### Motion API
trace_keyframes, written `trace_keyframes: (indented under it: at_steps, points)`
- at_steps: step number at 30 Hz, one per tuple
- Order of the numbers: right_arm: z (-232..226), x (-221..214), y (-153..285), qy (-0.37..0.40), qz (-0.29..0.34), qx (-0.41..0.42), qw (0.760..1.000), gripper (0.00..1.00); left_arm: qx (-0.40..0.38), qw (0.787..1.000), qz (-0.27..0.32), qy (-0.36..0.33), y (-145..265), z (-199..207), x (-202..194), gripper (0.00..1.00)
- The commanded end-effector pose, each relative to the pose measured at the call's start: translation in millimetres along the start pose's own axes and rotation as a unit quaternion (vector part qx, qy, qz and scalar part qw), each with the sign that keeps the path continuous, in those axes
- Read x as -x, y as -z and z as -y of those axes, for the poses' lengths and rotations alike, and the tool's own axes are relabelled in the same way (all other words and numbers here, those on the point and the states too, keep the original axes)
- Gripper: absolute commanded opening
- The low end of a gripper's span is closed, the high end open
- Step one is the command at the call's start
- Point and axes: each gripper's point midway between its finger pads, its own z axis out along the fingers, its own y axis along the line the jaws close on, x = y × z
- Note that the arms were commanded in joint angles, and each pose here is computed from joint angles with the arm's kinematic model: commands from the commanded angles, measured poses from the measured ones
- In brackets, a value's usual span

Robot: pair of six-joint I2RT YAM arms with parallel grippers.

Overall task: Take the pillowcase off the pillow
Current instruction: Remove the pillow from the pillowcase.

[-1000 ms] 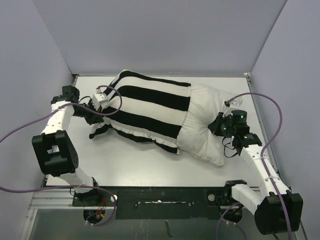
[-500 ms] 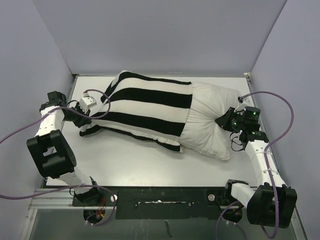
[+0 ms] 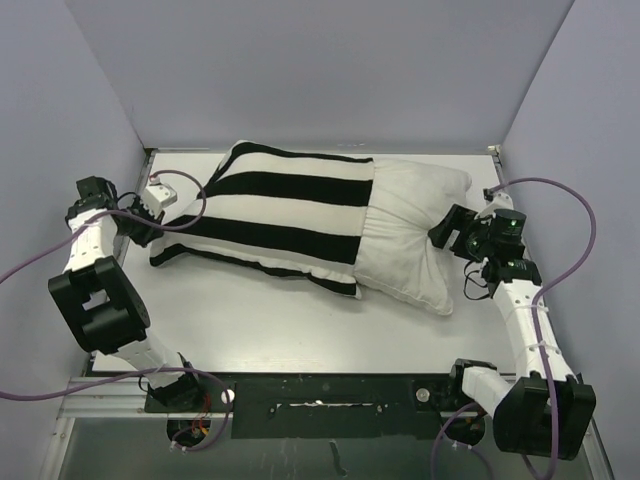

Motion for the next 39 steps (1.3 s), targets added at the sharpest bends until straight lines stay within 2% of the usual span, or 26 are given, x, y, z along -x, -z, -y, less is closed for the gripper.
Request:
trace_keyframes:
  at_steps: [1,8,15,20,22,23,25,27,28,32,39]
  points:
    - [14,19,29,0.02,0.053,-0.061,0.996,1.0,0.034,0.999,-0.014,-0.023,9,-8,17,0.0]
    - [-13,-40,55,0.015,0.001,0.002,1.0,0.98,0.024,0.999,-0.007,-0.029,-1,5,37,0.0]
    - [-30,-88,26,0.014,-0.056,0.066,0.996,0.98,0.019,0.999,-0.006,-0.032,2,8,44,0.0]
    - [-52,-107,8,0.051,-0.077,0.098,0.991,1.0,0.012,0.999,-0.007,-0.034,3,13,44,0.0]
    - [-51,-99,2,0.043,-0.07,0.088,0.993,0.88,0.01,0.999,-0.007,-0.035,3,15,45,0.0]
    - [-49,-92,0,0.038,-0.062,0.079,0.994,0.77,0.011,0.999,-0.008,-0.037,3,15,45,0.0]
    - [-42,-77,-1,0.023,-0.047,0.062,0.997,0.46,0.015,0.999,-0.01,-0.042,5,12,45,0.0]
    - [-30,-63,0,0.016,-0.031,0.038,0.999,0.05,0.022,0.999,-0.017,-0.047,6,9,42,0.0]
    - [-19,-58,2,0.011,-0.022,0.012,1.0,0.0,0.025,0.998,-0.02,-0.05,6,6,40,0.0]
    - [22,-32,16,-0.022,0.032,-0.073,0.997,0.0,0.046,0.996,-0.035,-0.061,11,-9,27,0.0]
    - [66,15,25,-0.077,0.097,-0.139,0.983,0.0,0.092,0.991,-0.061,-0.081,31,-48,3,0.0]
